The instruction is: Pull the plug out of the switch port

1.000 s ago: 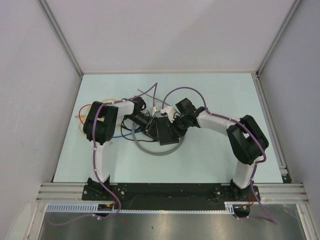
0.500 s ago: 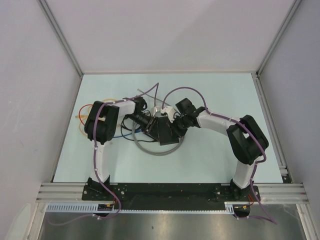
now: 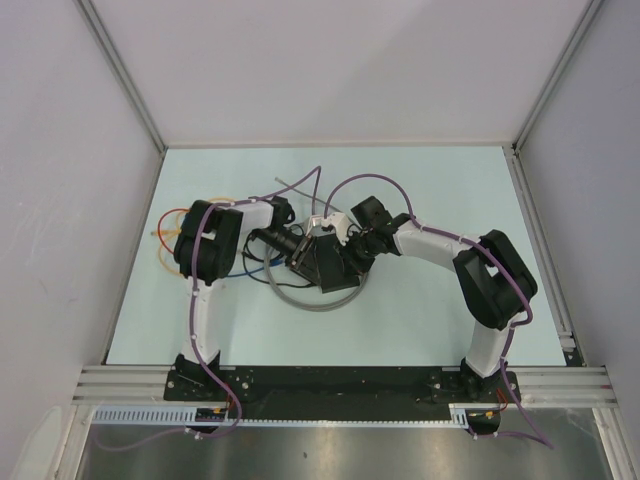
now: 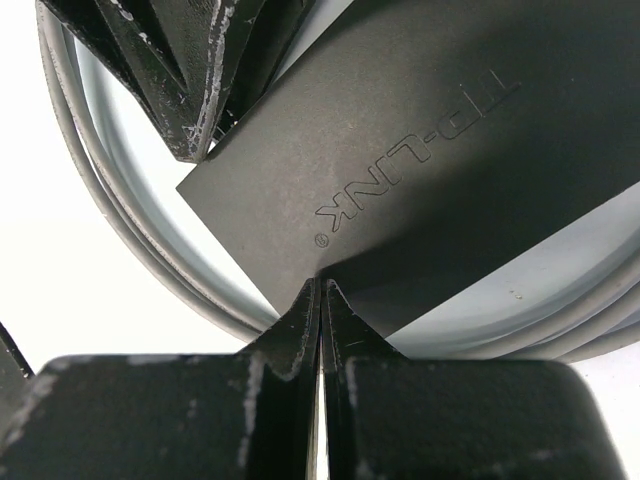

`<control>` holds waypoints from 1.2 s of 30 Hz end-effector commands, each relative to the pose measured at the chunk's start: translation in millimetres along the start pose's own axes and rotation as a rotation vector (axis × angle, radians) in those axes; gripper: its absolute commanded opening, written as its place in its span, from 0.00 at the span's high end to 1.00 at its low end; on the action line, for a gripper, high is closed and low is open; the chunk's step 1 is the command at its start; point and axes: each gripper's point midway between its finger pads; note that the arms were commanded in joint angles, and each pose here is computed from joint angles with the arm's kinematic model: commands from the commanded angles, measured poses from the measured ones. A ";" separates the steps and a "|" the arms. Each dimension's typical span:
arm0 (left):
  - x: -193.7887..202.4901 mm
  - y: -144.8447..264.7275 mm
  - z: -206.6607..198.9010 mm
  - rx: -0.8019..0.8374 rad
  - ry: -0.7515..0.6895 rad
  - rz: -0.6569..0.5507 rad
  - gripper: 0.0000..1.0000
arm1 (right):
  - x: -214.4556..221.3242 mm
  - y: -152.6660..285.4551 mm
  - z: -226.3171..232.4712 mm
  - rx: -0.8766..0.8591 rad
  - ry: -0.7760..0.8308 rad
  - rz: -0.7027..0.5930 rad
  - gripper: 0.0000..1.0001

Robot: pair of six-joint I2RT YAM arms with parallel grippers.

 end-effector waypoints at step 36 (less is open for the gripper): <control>16.5 -2.4 19.5 -0.073 -0.020 0.097 1.00 | 26.4 -8.9 -7.3 0.028 -0.029 0.076 1.00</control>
Point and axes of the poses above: each gripper's point midway between its finger pads, its own y axis back along the fingers, its own z axis along the line the jaws close on, x = y × z, and after that the axes turned 5 degrees about -y, right-handed
